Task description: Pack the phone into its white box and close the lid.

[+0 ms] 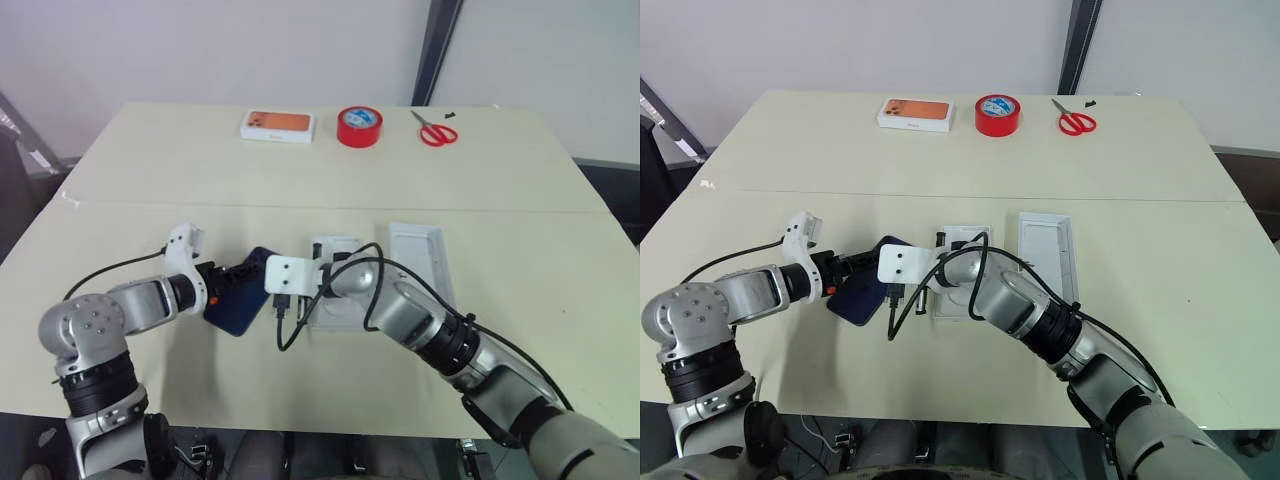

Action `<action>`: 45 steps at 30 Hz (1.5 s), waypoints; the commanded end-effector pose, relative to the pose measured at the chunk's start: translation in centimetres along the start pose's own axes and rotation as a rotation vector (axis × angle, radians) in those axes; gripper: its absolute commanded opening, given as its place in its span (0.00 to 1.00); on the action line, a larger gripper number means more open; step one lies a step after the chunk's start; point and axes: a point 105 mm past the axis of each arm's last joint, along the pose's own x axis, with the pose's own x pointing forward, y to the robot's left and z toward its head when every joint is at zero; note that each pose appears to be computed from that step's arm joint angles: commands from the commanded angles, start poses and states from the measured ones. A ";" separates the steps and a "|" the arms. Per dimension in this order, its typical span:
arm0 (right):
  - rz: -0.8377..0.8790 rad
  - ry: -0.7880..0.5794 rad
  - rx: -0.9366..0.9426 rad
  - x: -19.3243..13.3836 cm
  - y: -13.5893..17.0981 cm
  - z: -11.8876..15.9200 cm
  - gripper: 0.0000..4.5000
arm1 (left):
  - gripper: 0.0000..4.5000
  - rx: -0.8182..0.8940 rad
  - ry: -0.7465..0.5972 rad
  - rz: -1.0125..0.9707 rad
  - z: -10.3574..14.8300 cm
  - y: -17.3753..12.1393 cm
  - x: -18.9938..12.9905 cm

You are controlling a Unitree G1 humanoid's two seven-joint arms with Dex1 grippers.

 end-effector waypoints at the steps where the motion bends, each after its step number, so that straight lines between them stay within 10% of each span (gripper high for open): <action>1: -0.015 -0.028 -0.048 -0.5 -0.3 1.2 0.02 | 1.00 -0.041 0.134 -0.074 -3.0 -1.0 1.0; 22: 0.084 0.039 -0.096 -0.9 1.0 0.0 0.02 | 1.00 0.083 0.405 -0.100 -5.4 0.0 -1.6; 45: 0.178 -0.003 -0.108 -1.1 1.9 0.2 0.02 | 1.00 0.003 0.324 -0.103 -4.8 0.2 -1.4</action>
